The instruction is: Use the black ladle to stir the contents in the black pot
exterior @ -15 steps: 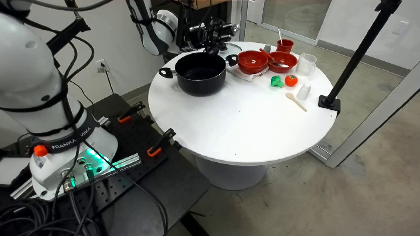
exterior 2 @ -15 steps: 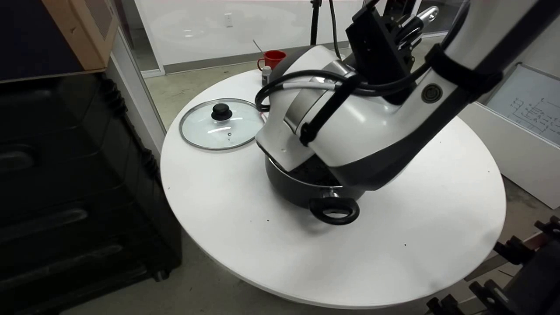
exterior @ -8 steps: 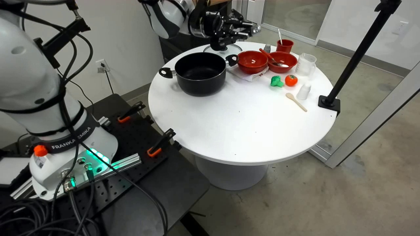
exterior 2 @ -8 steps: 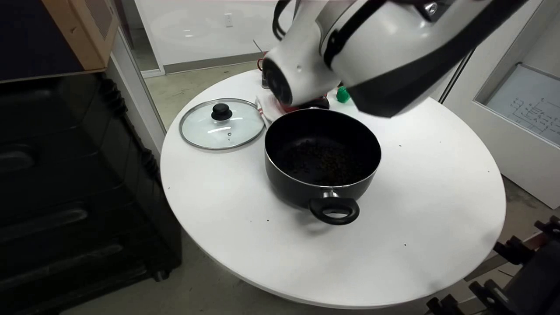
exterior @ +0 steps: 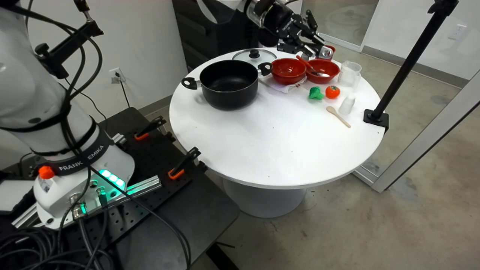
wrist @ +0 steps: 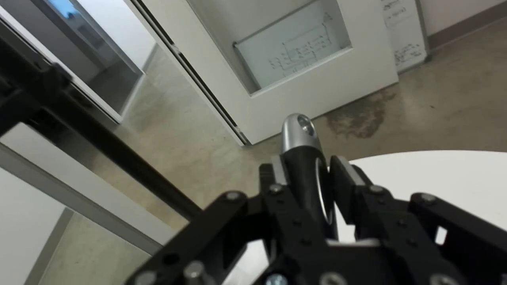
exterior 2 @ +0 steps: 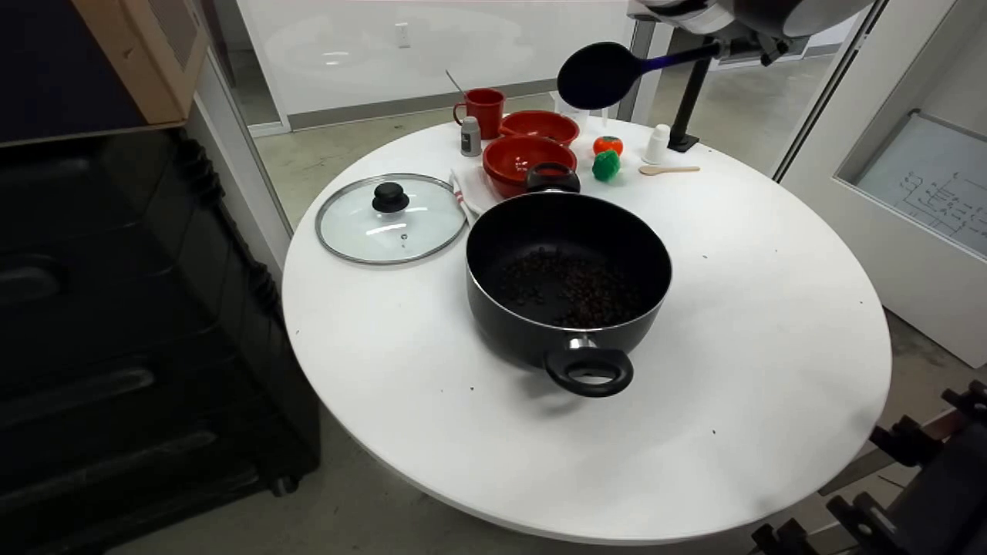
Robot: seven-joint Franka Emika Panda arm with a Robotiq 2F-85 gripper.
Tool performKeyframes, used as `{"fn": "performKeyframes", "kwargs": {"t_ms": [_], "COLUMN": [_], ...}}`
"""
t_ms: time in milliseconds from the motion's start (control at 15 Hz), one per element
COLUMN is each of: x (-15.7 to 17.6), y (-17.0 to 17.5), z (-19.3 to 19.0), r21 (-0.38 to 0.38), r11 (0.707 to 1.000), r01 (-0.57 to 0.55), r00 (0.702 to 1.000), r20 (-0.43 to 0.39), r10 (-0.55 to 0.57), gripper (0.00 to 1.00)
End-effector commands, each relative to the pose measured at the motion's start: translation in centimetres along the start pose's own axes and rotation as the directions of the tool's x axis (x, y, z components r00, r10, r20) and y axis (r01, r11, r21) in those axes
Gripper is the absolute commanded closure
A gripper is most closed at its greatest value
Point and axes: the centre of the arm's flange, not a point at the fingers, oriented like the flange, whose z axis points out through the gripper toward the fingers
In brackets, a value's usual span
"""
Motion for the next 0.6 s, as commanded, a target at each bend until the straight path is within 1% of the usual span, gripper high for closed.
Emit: {"fn": "performKeyframes", "kwargs": {"t_ms": [0,133,267,400,533], "x": [0.3,1.2,2.2,3.0,3.5], "y": [-1.0,-2.3,-3.8,-5.0,-5.9], "z": [3.1,4.2,4.7,4.8,5.2], "r21": [0.172,0.274,0.377,0.477,0.572], "r11": [0.982,0.955,0.913,0.858,0.792], "r01": [0.073,0.116,0.159,0.191,0.213], "r00": [0.994,0.989,0.983,0.977,0.972], "r20": [-0.087,-0.120,-0.144,-0.173,-0.206], "r10": [-0.059,-0.086,-0.112,-0.121,-0.113], "gripper": [0.92,0.92,0.92,0.92,0.92]}}
